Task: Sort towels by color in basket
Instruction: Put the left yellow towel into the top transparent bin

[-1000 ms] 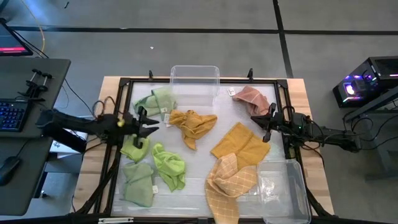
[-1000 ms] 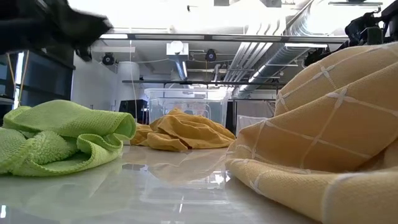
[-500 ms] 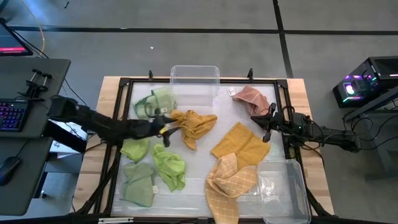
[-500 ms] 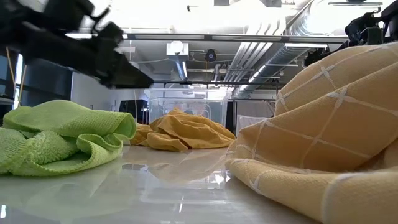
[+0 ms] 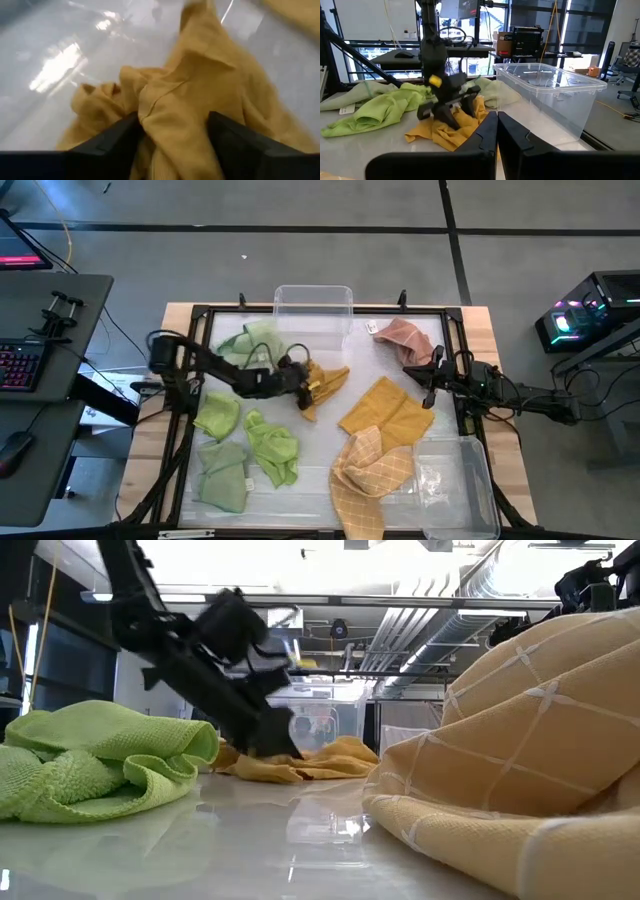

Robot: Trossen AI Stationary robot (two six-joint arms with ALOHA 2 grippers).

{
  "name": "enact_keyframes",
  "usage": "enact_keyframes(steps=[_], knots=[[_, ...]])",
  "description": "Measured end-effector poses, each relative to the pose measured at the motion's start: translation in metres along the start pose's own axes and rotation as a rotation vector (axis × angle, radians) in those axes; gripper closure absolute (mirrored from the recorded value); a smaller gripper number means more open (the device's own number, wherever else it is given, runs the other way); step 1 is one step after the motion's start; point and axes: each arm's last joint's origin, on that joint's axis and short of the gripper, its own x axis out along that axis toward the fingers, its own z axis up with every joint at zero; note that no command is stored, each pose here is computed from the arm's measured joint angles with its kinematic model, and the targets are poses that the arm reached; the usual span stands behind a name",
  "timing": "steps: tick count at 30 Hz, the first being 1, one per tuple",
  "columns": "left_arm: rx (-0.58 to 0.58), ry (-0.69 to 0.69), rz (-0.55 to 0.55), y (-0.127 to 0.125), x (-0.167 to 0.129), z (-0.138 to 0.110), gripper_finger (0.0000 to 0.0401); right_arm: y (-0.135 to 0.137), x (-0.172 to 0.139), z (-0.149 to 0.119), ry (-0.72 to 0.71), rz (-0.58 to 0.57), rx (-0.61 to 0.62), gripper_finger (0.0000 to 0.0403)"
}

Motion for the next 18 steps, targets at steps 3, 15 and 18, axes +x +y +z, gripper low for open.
enact_keyframes(steps=[3, 15, 18], knots=[[0.084, 0.029, 0.002, -0.008, 0.011, 0.0, 0.0245, 0.0, 0.0, 0.0, 0.0, 0.0, 0.0, 0.0401], [0.154, -0.178, -0.243, -0.019, -0.054, 0.075, 0.0382, 0.0, 0.0, 0.0, 0.002, 0.001, 0.0, 0.0401], [0.27, -0.296, -0.217, -0.008, -0.085, 0.109, 0.0393, 0.0, 0.0, 0.0, 0.002, 0.0, 0.0, 0.0401]])
